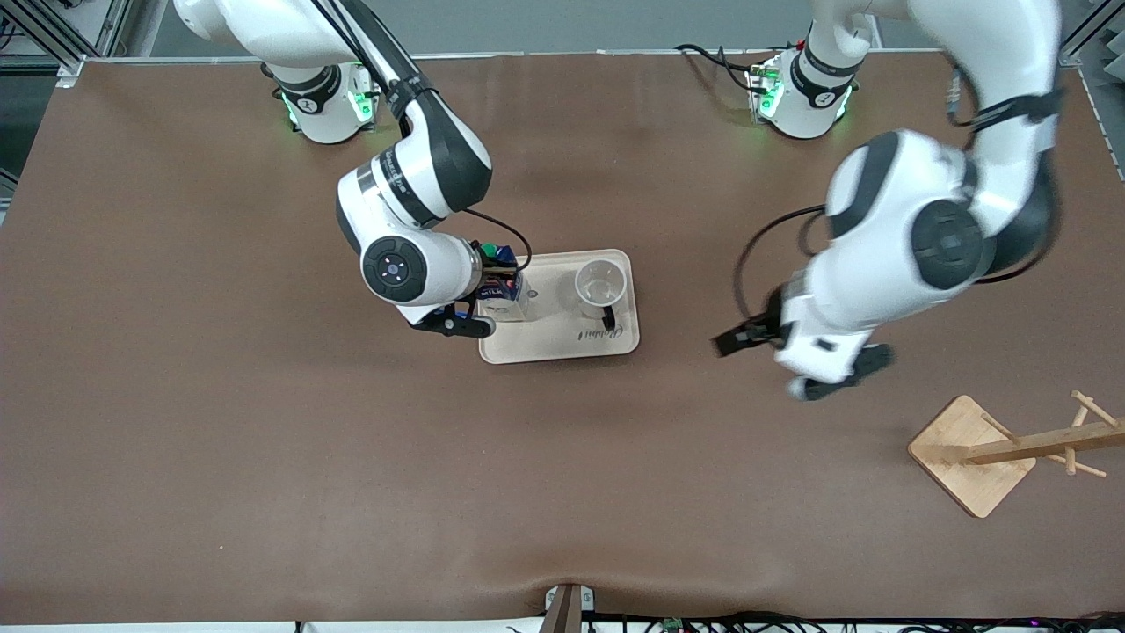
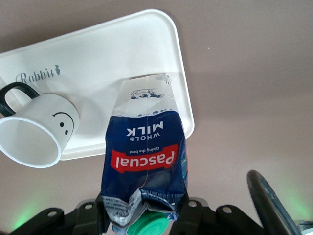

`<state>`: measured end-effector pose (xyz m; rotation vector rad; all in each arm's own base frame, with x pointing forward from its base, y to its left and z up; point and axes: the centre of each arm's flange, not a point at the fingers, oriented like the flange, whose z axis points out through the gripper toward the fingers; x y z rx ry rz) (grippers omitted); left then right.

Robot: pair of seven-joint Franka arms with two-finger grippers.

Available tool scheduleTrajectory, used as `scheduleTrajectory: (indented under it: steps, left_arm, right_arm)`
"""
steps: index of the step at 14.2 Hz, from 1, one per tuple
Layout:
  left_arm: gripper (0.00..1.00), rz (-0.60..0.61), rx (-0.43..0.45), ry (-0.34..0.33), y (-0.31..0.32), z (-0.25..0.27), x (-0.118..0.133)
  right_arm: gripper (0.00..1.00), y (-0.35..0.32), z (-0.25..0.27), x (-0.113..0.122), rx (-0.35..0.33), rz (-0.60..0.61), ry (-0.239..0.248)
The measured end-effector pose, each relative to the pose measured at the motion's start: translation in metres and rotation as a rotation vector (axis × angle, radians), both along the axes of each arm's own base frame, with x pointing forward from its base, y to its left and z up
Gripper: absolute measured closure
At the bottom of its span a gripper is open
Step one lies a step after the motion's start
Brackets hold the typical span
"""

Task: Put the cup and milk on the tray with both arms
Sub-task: 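Set the mug on the tray and open the left gripper, withdrawing it, then lower the milk carton onto the tray and open the right gripper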

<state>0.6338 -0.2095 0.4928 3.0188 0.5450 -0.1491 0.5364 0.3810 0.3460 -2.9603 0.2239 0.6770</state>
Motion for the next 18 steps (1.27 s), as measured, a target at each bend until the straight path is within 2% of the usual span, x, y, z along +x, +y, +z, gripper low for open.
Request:
scheduleTrajectory:
  steps: [2,3,7,9,11,16,18]
  left_arm:
    - [0.00,-0.055,0.073,-0.054,0.036,0.033,-0.003]
    - [0.00,-0.062,0.090,-0.075,0.047,0.046,-0.005]
    - [0.00,-0.030,0.150,-0.159,0.092,0.093,-0.011]
    - [0.00,-0.039,0.154,-0.192,0.118,0.120,-0.021]
    - [0.00,-0.097,0.165,-0.206,0.142,0.141,-0.039]
    - [0.00,-0.115,0.179,-0.178,0.168,0.152,-0.072]
    - [0.00,-0.106,0.181,-0.168,0.174,0.150,-0.080]
  right_arm:
    - [0.47,0.004,-0.005,-0.003,-0.005,0.004,0.004]
    - [0.41,0.006,-0.007,-0.002,-0.009,-0.005,0.000]
    - [0.01,0.008,-0.011,0.002,-0.017,-0.049,-0.019]
    - [0.00,0.008,-0.012,0.002,-0.018,-0.051,-0.019]
    - [0.00,0.009,-0.010,0.003,-0.016,-0.052,-0.023]
    - [0.00,0.010,0.046,0.028,0.033,-0.069,-0.106]
    - [0.00,-0.009,0.069,0.042,0.034,-0.088,-0.104]
